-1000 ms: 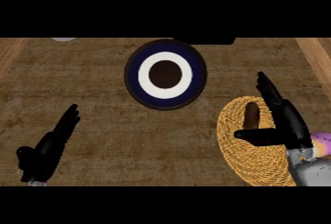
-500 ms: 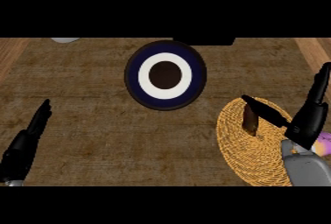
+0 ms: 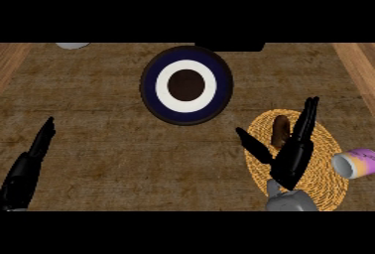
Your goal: Pick the sweet potato from the placemat and place it in the plate
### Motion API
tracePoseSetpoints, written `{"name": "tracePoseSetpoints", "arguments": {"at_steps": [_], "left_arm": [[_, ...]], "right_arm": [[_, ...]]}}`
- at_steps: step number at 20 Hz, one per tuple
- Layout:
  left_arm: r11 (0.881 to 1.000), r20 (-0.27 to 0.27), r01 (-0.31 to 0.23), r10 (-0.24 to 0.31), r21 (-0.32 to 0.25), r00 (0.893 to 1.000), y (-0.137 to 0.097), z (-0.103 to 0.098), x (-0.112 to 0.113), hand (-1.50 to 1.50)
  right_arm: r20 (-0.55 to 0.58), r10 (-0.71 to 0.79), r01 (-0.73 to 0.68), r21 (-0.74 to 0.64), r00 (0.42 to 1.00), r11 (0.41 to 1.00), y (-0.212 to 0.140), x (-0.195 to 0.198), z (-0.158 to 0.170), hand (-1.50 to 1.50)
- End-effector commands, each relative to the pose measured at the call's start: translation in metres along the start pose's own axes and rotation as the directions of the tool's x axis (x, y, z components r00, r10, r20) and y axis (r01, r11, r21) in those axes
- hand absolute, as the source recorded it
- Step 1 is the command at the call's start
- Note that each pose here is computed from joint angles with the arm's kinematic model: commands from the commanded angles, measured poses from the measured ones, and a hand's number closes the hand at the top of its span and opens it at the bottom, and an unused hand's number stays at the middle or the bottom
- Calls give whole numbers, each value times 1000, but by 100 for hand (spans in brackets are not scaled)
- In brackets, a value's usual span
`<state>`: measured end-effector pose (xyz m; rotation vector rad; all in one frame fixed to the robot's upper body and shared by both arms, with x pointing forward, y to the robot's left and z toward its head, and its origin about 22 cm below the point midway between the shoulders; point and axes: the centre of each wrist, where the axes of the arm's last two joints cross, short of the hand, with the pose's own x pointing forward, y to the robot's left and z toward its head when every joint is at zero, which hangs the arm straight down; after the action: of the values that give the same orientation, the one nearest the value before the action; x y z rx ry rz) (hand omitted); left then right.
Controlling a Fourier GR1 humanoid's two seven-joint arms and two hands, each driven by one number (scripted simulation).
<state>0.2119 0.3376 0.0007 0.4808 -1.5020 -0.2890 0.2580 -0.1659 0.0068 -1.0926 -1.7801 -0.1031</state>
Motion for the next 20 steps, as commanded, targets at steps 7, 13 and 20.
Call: {"name": "tracePoseSetpoints", "arguments": {"at_steps": [7,13,20], "left_arm": [[1000,7,11,-11,-3,1000,0,11,1,0],[1000,22,-1,1,-4,1000,-1,4,3,0],[1000,8,-7,7,-11,1000,-10,-5,1,0]], "right_arm": [[-243,445,-387,252,862,887,-12,3,-26,-150],[-323,590,-468,383,740,796,-4,58,-61,-150],[-353,695,-454,560,626,693,0,79,-69,-150]]}}
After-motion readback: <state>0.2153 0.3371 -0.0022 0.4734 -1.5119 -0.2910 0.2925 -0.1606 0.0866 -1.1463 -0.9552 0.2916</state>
